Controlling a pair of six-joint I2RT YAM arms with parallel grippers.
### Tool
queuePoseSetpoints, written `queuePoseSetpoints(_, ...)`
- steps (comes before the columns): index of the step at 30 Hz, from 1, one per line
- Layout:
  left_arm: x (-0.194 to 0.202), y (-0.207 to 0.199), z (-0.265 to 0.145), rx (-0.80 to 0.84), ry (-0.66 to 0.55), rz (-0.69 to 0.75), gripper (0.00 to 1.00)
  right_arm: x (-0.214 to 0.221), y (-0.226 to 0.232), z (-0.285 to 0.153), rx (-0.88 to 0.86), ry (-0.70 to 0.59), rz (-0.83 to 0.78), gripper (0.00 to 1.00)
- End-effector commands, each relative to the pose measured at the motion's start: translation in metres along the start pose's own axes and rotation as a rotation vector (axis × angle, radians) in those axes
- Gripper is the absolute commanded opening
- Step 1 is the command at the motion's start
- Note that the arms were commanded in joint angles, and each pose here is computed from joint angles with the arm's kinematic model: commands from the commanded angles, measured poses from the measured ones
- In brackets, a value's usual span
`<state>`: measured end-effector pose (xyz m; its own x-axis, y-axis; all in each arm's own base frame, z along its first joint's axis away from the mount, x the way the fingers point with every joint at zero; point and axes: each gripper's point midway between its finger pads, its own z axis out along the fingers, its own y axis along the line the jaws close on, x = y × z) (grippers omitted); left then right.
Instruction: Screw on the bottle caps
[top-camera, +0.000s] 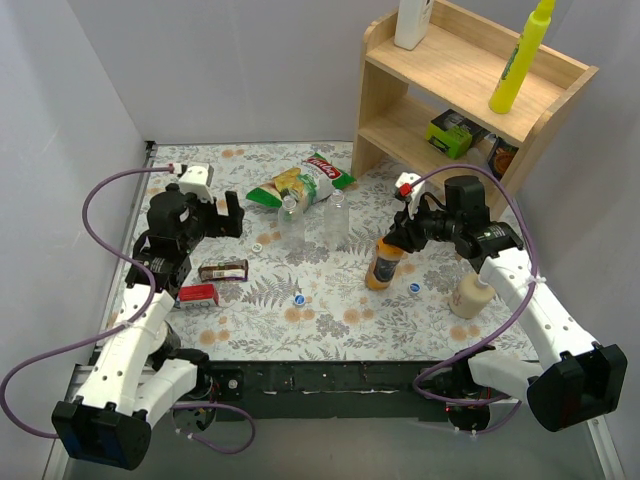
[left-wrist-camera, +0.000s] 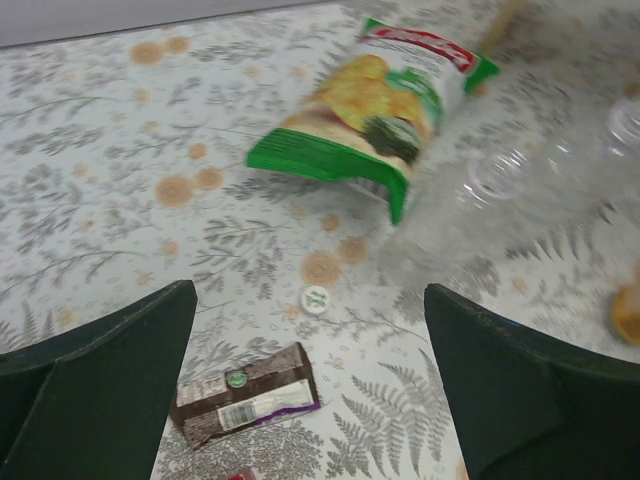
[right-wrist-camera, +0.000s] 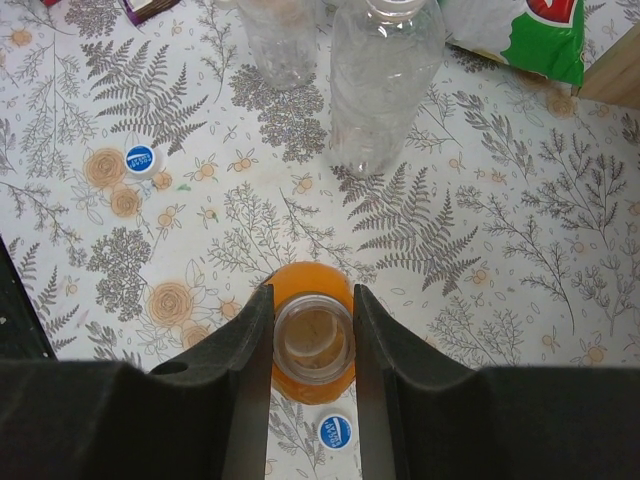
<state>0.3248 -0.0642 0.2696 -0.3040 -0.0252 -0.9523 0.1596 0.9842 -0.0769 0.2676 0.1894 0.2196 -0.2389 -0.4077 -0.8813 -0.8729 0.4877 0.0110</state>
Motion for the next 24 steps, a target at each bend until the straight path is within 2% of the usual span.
queuePoseSetpoints(1,0.022,-0.060,-0.026,0.396,0.047,0.136,0.98,-0.013,0.008,-0.004,-0.026,-0.028,0.025,0.01)
queuePoseSetpoints(7,0.044,-0.060,-0.031,0.402,0.085,0.123,0.98,-0.018,0.008,-0.005,-0.023,-0.031,0.010,0.01)
queuePoseSetpoints(12,0.063,-0.099,-0.063,0.688,0.117,0.171,0.98,-0.058,0.022,-0.012,-0.101,-0.107,-0.008,0.01)
queuePoseSetpoints(14,0.070,-0.114,-0.072,0.802,0.146,0.158,0.98,-0.076,0.036,-0.013,-0.185,-0.148,0.018,0.01)
queuePoseSetpoints(18,0.072,-0.134,-0.073,0.918,0.214,0.137,0.98,-0.116,0.055,-0.015,-0.289,-0.211,-0.015,0.01)
queuePoseSetpoints(24,0.068,-0.177,-0.069,1.050,0.228,0.263,0.98,-0.161,0.067,-0.011,-0.344,-0.275,-0.071,0.01)
